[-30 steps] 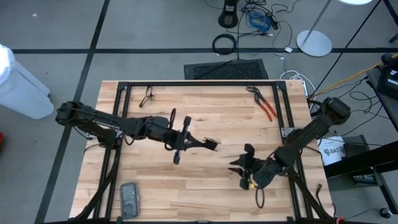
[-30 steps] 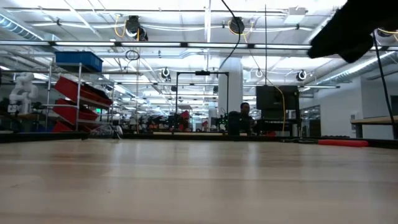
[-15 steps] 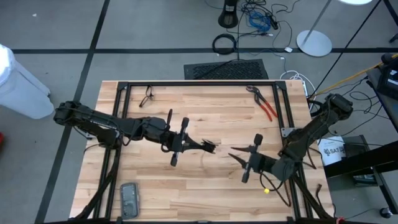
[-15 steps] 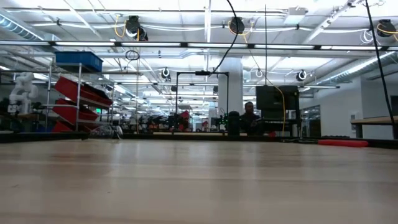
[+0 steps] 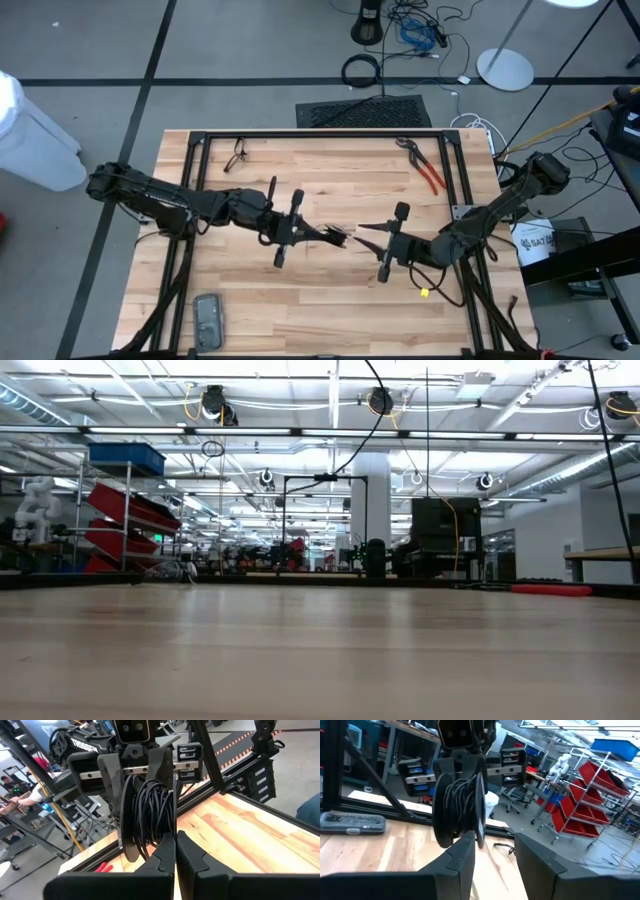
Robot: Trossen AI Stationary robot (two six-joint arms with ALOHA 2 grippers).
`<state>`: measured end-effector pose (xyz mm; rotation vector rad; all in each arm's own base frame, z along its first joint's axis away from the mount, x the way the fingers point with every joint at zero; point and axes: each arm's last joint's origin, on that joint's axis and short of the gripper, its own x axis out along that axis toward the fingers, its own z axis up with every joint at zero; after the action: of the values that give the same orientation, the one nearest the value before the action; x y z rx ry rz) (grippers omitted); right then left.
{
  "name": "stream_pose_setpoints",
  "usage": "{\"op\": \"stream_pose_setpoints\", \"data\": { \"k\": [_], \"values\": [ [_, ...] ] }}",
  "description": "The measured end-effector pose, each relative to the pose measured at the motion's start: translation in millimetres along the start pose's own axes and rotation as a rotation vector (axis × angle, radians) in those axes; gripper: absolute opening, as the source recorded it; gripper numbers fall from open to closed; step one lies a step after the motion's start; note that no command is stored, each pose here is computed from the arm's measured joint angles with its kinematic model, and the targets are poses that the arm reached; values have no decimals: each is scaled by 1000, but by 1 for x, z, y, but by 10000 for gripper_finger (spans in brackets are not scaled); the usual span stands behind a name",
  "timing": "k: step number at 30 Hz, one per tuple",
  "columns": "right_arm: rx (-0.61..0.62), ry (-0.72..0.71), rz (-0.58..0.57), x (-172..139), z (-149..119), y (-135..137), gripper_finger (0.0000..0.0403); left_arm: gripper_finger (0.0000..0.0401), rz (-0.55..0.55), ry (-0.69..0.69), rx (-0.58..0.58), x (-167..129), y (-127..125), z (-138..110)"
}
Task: Coil cords
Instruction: Coil the black wire onto the spool
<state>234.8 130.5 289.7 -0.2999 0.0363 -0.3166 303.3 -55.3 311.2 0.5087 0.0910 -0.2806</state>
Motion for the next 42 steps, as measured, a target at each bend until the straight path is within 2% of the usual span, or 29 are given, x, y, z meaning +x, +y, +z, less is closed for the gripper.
{"op": "stream_pose_setpoints", "data": {
  "k": [6,15,25,42],
  "values": [
    [22,-38,65,6,1,-3,122,2,0,0,-1,0,0,0],
    [20,-29,58,19,-8,-1,121,2,-1,1,-50,0,0,0],
    [-10,-55,53,21,-3,-1,121,2,-15,16,-60,0,-3,-1],
    [-47,58,122,21,17,5,121,2,-25,35,-83,0,-4,-3]
  ]
}}
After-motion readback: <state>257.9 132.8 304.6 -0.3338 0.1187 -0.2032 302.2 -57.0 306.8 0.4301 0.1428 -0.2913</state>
